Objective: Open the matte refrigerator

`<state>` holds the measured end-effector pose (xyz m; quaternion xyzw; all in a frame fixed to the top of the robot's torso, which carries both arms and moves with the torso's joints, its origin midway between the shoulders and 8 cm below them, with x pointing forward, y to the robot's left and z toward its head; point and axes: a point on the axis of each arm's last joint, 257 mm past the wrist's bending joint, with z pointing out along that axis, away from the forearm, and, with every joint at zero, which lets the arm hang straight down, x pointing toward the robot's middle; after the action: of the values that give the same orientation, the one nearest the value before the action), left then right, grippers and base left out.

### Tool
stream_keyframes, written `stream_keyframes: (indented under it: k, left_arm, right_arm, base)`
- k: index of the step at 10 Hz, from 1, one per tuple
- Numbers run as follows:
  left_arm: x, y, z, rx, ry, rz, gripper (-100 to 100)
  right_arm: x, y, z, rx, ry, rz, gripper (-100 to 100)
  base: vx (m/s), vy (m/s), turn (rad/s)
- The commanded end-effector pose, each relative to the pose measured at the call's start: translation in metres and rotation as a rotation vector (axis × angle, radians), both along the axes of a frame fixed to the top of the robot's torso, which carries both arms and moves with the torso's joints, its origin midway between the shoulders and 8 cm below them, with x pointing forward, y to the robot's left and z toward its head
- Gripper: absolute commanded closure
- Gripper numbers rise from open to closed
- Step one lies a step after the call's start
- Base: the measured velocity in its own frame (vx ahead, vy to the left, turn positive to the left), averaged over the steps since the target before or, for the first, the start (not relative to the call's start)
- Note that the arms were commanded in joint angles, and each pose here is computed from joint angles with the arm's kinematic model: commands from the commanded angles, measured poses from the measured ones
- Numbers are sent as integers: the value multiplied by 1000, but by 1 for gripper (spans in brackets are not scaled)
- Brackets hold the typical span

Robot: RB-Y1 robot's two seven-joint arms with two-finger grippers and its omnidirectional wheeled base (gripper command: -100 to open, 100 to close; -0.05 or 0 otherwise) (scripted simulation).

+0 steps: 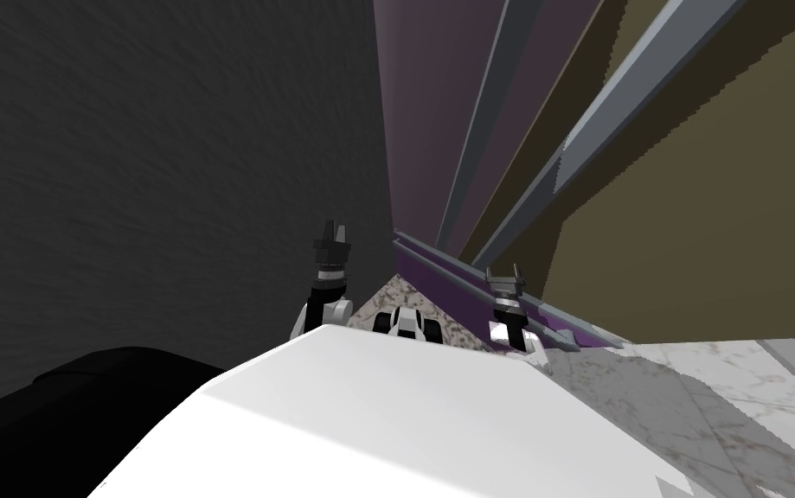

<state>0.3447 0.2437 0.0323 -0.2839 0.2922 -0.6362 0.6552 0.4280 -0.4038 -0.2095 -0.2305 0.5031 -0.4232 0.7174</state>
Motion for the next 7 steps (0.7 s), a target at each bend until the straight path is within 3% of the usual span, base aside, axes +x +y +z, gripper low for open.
stream_keyframes:
  k: [1, 3, 7]
  left_arm:
    - [0, 0, 0, 0, 0, 0, 0]
    - [0, 0, 0, 0, 0, 0, 0]
    - [0, 0, 0, 0, 0, 0, 0]
  right_arm:
    - [9, 1, 3, 3, 12, 12, -100]
    - [16, 6, 2, 36, 18, 18, -100]
    - [18, 22, -7, 105, 18, 14, -100]
  base:
    - [-20, 39, 7]
    - [-37, 58, -19]
    - [-11, 31, 31]
